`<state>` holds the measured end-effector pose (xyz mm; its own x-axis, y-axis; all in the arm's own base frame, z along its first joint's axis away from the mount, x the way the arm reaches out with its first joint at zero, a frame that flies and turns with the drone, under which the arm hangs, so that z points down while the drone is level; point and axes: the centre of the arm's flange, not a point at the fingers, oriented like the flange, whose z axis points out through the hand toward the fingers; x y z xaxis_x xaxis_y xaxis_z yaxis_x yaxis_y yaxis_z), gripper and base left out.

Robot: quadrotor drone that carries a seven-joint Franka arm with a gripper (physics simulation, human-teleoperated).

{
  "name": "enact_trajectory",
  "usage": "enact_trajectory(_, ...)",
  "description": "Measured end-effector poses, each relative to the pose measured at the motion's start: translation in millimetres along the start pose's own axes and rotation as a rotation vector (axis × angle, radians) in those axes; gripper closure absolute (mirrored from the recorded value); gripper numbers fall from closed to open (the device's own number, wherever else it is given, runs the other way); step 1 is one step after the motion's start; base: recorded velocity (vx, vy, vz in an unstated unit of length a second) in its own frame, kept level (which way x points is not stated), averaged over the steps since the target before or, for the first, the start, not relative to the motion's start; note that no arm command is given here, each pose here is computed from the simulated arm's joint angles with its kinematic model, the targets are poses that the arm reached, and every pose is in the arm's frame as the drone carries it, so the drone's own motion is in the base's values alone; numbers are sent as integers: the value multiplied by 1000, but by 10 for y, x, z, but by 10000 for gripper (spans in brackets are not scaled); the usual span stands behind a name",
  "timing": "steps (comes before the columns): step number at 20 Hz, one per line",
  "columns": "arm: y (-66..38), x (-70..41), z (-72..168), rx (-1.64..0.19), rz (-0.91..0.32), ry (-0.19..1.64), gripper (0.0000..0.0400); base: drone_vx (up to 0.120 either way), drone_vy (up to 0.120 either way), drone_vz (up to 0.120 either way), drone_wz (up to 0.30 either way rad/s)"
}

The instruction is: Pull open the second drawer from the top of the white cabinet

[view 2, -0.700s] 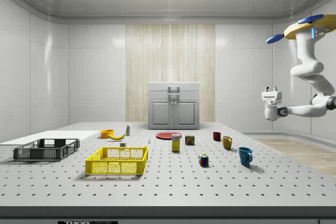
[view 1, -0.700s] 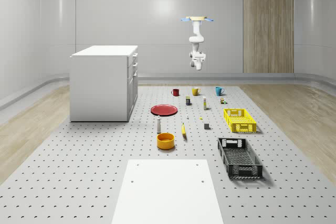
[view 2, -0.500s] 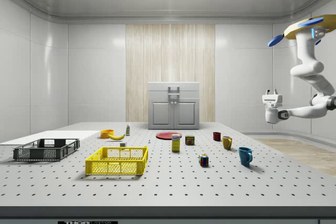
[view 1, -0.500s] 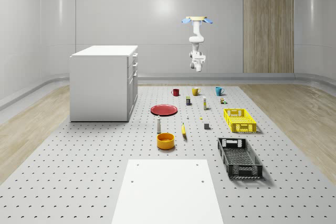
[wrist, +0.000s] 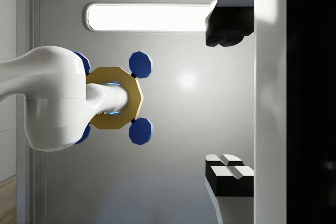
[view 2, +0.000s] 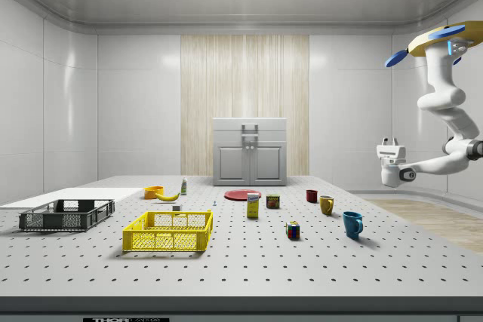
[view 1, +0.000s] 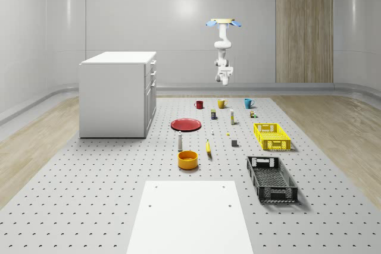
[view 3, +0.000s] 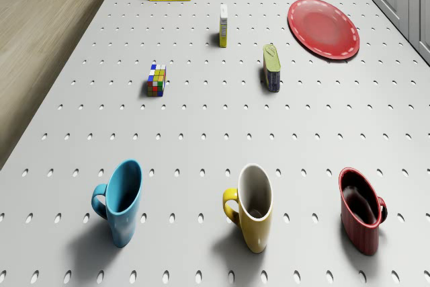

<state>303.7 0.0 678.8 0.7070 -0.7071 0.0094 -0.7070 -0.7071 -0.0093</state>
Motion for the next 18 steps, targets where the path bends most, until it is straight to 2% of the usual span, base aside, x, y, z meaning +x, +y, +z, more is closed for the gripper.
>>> enact_trajectory(5, -5, 4, -84, 3, 0, 3, 99, 0, 0, 0, 0)
enact_trajectory(6, 23, 33, -91, 35, 2, -30, 99, 0, 0, 0, 0)
enact_trajectory(9, 342, 357, 37, 373, 5, -374, 94, 0, -93, 0, 0)
enact_trajectory(11, 495, 512, 204, 567, 6, -572, 93, 20, -120, 0, 0)
enact_trajectory(14, 617, 637, 443, 781, 6, -789, 94, 120, -120, 40, 0)
enact_trajectory(18, 673, 695, 655, 945, 6, -955, 97, 120, -120, 120, 0)
